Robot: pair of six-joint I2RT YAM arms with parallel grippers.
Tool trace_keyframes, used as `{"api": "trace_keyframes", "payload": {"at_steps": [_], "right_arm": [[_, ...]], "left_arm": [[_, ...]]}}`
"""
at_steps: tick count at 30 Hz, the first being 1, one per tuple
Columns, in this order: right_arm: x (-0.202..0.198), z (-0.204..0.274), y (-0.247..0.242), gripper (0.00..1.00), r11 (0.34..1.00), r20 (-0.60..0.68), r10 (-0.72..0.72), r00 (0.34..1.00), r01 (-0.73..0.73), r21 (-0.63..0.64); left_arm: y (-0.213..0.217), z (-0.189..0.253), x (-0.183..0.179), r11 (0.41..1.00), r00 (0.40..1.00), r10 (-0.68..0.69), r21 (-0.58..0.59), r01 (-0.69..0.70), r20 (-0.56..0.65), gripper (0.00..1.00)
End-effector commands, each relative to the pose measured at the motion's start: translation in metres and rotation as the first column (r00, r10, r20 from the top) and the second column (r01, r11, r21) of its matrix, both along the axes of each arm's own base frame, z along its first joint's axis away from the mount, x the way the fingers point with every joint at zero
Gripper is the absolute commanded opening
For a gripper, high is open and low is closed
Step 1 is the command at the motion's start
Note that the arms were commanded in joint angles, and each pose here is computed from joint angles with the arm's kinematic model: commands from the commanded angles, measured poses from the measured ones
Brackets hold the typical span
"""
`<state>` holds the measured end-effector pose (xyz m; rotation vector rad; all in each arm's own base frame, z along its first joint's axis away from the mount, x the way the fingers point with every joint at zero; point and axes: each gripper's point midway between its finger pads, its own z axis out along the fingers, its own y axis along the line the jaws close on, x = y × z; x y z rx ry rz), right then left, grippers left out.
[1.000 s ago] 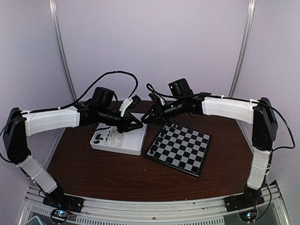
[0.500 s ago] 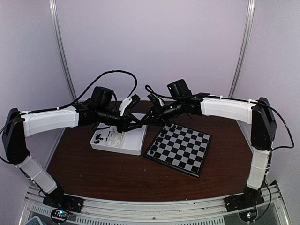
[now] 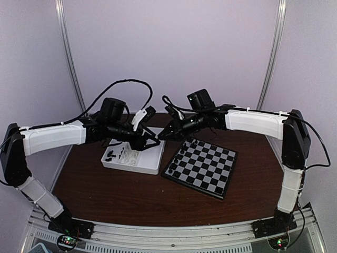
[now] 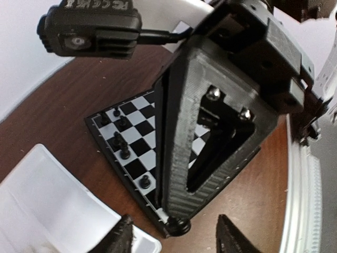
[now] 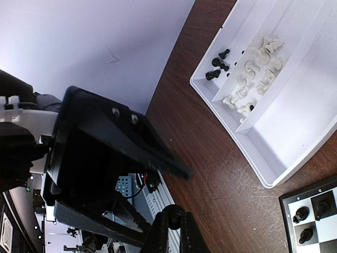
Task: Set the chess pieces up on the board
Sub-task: Place the chess piece on the chessboard.
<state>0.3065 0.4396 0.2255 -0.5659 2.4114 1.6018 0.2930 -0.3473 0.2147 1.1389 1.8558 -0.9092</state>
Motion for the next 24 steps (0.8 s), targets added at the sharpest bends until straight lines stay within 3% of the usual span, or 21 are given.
{"api": "trace_keyframes", "payload": {"at_steps": [1,4,11,18,21,24], "right_arm": [[0.007,0.001,-0.013,0.00,0.997,0.098,-0.025,0.995,0.032,-0.070],[0.014,-0.009,-0.032,0.00,0.984,0.183,-0.041,0.982,0.072,-0.165],[0.023,-0.049,-0.086,0.01,0.872,0.389,-0.017,0.921,0.204,-0.444],[0.019,-0.078,-0.110,0.01,0.812,0.506,0.037,0.861,0.270,-0.518],[0.014,-0.093,-0.106,0.01,0.816,0.526,0.053,0.849,0.267,-0.513],[0.008,-0.108,-0.097,0.01,0.820,0.538,0.072,0.840,0.257,-0.511]], "left_arm": [[0.013,0.014,0.016,0.991,0.987,0.137,-0.015,-0.136,0.084,0.65],[0.027,0.007,0.024,0.972,0.968,0.237,-0.008,-0.237,0.082,0.72],[0.064,-0.005,0.048,0.889,0.888,0.453,0.042,-0.457,0.073,0.75],[0.141,-0.017,0.079,0.631,0.648,0.754,0.156,-0.760,0.110,0.77],[0.158,-0.017,0.081,0.579,0.596,0.797,0.155,-0.801,0.103,0.78],[0.164,-0.017,0.081,0.563,0.580,0.809,0.156,-0.812,0.099,0.80]]}}
